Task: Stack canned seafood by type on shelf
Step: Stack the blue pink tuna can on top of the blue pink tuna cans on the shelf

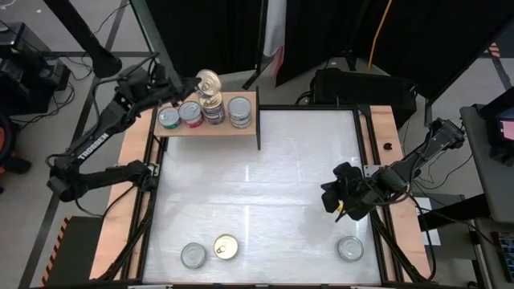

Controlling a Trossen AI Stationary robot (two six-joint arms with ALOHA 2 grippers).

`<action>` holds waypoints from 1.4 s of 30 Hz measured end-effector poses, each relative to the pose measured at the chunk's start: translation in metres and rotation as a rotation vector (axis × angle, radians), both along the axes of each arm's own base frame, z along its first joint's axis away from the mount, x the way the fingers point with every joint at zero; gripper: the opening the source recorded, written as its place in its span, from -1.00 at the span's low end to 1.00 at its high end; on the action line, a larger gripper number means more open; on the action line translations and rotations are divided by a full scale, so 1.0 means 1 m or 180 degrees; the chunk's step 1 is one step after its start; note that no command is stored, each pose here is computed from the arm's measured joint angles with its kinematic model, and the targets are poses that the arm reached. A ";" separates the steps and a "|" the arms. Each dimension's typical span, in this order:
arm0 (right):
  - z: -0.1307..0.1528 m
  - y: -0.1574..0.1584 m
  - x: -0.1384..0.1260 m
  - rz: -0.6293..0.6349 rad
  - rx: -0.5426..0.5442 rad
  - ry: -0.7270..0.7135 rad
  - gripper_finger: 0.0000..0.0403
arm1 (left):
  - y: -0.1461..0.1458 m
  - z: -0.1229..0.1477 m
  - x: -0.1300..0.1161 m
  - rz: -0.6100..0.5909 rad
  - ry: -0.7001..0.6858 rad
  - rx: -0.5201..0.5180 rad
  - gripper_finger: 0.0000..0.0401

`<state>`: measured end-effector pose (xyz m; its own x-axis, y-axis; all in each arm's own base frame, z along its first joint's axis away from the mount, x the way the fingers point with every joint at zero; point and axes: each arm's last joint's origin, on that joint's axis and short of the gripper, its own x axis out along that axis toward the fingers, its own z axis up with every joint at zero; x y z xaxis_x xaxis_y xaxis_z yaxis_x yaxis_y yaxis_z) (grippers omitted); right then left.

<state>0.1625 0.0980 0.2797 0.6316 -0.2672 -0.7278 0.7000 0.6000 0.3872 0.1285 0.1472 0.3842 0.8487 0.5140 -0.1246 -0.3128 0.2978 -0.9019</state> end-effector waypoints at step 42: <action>0.002 0.001 0.004 -0.0004 0.0087 -0.0113 -1.00 | 0.017 -0.020 0.013 -0.0171 0.0675 -0.0322 0.47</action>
<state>0.1661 0.0994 0.2816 0.6568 -0.2484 -0.7119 0.6863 0.5880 0.4280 0.1415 0.1644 0.3639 0.8237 0.4448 -0.3516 -0.4847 0.2305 -0.8438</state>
